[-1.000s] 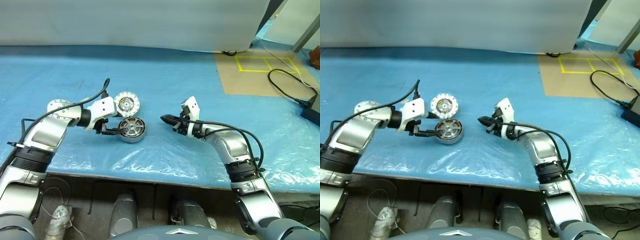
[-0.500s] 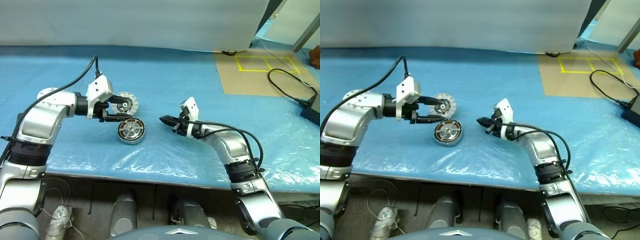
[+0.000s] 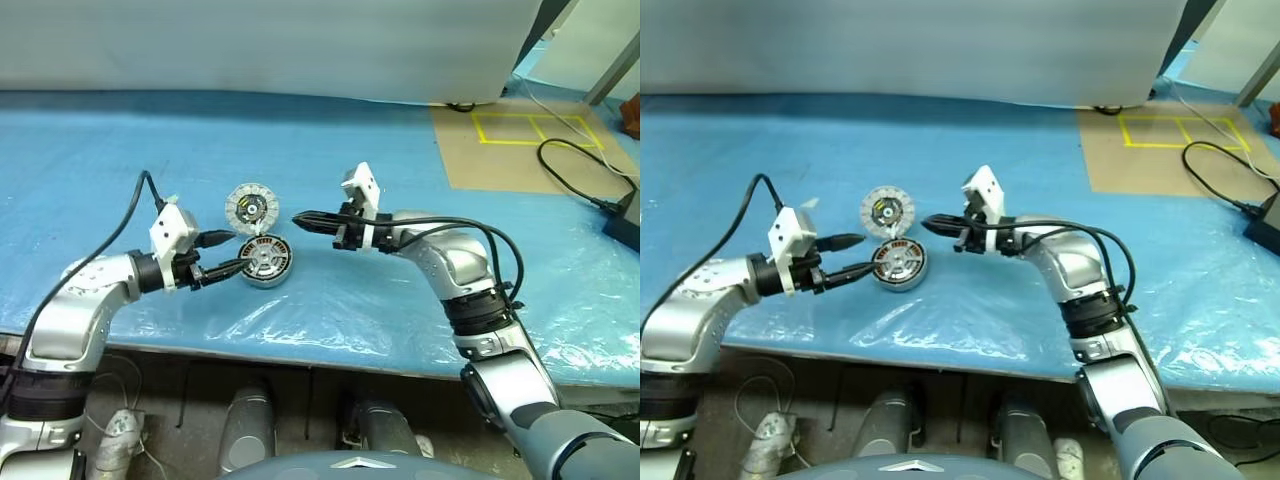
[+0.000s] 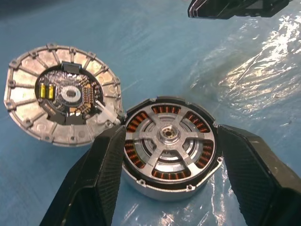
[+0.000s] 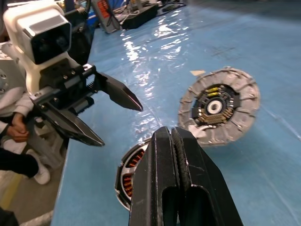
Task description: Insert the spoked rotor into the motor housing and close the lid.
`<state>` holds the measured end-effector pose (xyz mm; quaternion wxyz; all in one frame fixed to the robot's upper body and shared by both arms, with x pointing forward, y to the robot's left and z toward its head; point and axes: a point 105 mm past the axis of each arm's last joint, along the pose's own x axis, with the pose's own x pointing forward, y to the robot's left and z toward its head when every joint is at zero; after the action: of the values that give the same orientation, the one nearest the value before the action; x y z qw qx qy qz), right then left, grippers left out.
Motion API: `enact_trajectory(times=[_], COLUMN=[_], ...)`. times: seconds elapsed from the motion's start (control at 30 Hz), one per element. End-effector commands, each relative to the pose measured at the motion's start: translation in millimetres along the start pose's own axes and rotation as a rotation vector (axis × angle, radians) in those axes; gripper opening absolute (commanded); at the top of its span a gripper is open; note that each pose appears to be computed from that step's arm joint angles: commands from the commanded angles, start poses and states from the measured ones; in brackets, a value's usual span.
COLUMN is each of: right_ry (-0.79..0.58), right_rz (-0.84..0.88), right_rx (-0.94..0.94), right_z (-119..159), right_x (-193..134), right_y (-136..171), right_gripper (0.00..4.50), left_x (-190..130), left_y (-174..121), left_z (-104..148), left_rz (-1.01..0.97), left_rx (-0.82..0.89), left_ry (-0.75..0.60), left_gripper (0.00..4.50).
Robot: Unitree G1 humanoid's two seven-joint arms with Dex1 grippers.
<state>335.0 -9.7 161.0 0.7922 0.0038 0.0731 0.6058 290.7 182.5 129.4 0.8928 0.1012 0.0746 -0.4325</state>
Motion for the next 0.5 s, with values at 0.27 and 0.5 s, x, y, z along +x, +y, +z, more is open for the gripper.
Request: enact_trajectory(times=[0.27,0.5], right_ry=[0.087,0.171], right_rz=[0.128,0.185], right_rx=[-0.033,-0.031], right_z=[-19.5,-49.1], right_x=[35.8,54.1], right_y=[6.6,10.9], right_gripper=[0.00,0.00], left_x=[-14.3,-12.0], left_y=[9.1,6.4], left_z=[-3.5,-1.2], left_rz=[0.159,0.169], left_rx=[0.009,-0.009], left_ry=[-0.037,-0.054], left_gripper=[3.26,3.26])
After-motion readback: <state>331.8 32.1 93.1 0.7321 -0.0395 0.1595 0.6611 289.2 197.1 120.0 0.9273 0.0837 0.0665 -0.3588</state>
